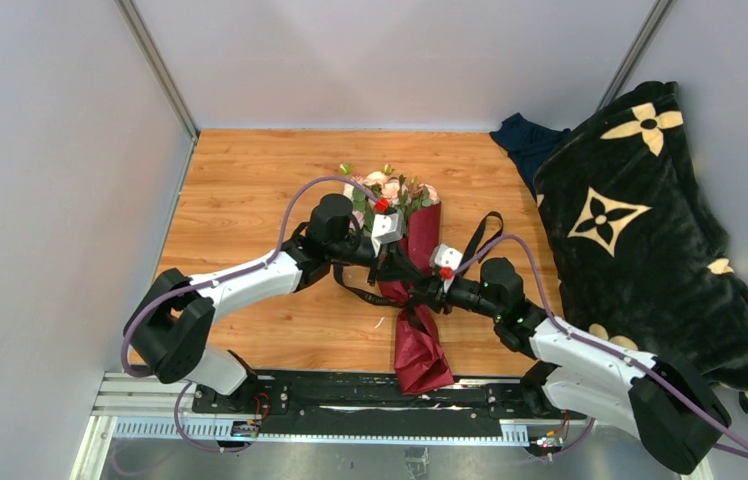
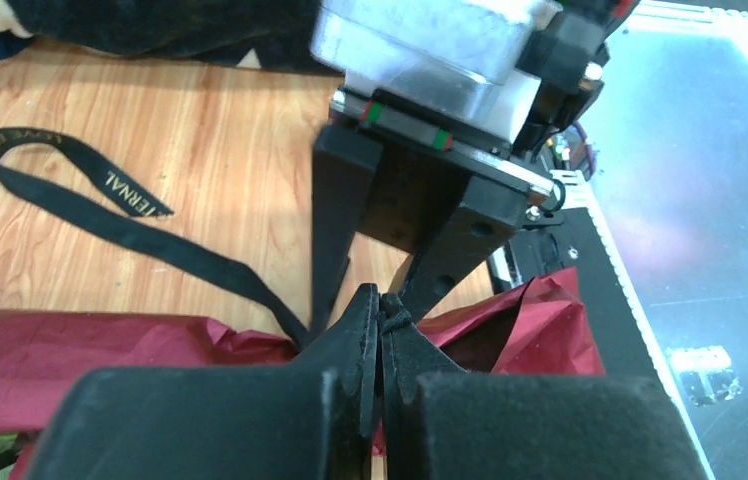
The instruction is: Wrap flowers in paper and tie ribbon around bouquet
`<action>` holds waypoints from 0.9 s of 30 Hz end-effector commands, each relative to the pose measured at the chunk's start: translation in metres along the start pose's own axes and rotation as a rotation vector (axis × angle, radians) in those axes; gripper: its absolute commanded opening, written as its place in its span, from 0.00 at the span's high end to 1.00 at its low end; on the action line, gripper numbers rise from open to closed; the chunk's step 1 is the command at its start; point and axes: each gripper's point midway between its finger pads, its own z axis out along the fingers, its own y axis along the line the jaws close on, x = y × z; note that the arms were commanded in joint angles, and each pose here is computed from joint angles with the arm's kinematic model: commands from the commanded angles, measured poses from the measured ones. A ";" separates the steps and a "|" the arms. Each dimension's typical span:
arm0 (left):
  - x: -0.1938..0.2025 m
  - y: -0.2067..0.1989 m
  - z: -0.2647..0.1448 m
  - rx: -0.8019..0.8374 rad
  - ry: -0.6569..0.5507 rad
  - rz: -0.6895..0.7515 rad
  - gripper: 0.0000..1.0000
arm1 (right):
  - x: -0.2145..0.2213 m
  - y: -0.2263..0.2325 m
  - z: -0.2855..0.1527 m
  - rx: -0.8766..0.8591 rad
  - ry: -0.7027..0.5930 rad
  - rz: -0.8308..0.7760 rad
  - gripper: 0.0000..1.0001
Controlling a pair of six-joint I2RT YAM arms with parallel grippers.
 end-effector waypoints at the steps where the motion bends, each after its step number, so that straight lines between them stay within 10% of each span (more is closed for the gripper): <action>1: 0.001 0.009 -0.004 -0.085 -0.001 0.056 1.00 | -0.016 -0.035 -0.015 0.203 0.104 0.083 0.51; 7: 0.011 0.024 -0.012 -0.186 0.028 0.148 1.00 | -0.052 -0.085 -0.071 0.461 0.046 0.372 0.29; 13: 0.012 0.028 -0.013 -0.196 0.036 0.206 1.00 | 0.014 -0.183 -0.119 1.000 0.344 0.745 0.47; 15: 0.011 0.027 -0.015 -0.202 0.037 0.235 1.00 | 0.025 -0.199 -0.111 0.978 0.475 0.774 0.58; 27: 0.011 0.004 -0.023 -0.169 0.028 0.336 1.00 | 0.120 -0.257 -0.092 1.120 0.794 0.808 0.46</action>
